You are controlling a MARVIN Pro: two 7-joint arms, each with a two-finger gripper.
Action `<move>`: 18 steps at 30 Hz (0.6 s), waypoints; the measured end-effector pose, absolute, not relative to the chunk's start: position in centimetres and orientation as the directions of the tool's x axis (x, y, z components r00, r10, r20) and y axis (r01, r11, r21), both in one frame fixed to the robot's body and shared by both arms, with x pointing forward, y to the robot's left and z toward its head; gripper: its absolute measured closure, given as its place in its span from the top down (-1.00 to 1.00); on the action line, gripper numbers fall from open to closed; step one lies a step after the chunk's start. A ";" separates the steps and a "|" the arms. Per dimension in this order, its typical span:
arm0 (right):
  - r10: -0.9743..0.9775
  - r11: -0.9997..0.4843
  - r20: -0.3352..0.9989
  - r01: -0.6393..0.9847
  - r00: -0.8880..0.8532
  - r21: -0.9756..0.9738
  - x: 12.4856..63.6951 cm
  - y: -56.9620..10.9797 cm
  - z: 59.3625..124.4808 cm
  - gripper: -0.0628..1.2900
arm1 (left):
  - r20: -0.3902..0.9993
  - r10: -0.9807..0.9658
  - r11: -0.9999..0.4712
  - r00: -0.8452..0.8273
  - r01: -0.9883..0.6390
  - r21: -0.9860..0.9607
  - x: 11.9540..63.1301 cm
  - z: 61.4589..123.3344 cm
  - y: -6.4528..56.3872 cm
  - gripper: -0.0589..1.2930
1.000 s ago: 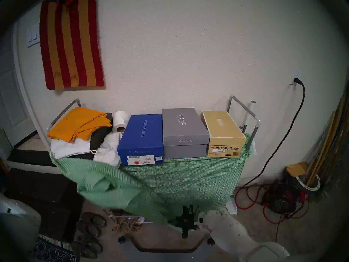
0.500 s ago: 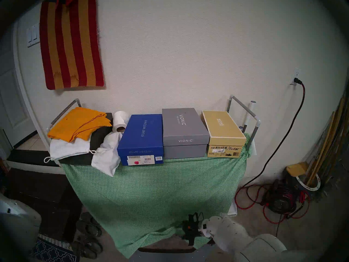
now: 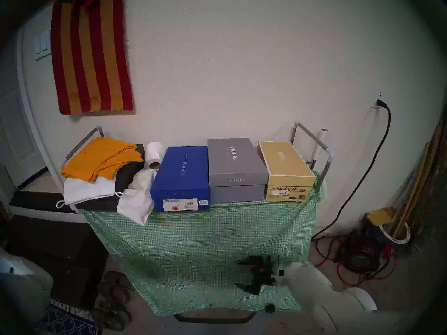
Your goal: Lift the object off the cloth, cover the shoe rack with the cloth, put the object back
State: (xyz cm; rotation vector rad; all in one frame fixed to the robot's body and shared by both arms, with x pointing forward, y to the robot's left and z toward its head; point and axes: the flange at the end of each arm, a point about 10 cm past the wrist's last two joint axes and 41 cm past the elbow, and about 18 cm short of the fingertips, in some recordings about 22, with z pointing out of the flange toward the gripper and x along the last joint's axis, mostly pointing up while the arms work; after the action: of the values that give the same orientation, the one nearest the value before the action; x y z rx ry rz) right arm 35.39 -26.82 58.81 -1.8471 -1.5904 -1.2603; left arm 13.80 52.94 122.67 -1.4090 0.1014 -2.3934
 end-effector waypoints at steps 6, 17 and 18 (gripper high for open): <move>0.506 -0.407 0.857 0.849 -0.098 0.337 35.3 -30.8 60.5 0.91 | 0.832 -0.341 -0.933 -0.437 0.267 -0.241 13.8 122.6 52.9 -0.80; 0.421 -0.621 0.906 0.714 -0.046 0.324 32.1 -35.1 60.3 0.91 | 0.833 -0.340 -0.933 -0.437 0.265 -0.242 13.9 122.6 52.9 -0.80; 0.406 -0.649 0.913 0.691 -0.039 0.318 31.6 -35.6 60.4 0.91 | 0.833 -0.340 -0.934 -0.437 0.264 -0.242 13.9 122.6 52.9 -0.80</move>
State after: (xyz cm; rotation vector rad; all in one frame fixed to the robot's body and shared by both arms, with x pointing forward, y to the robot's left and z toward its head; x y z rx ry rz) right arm 31.59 -35.60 60.36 -1.9968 -1.1743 -1.7502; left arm 13.85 52.89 122.62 -1.4132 0.1071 -2.3952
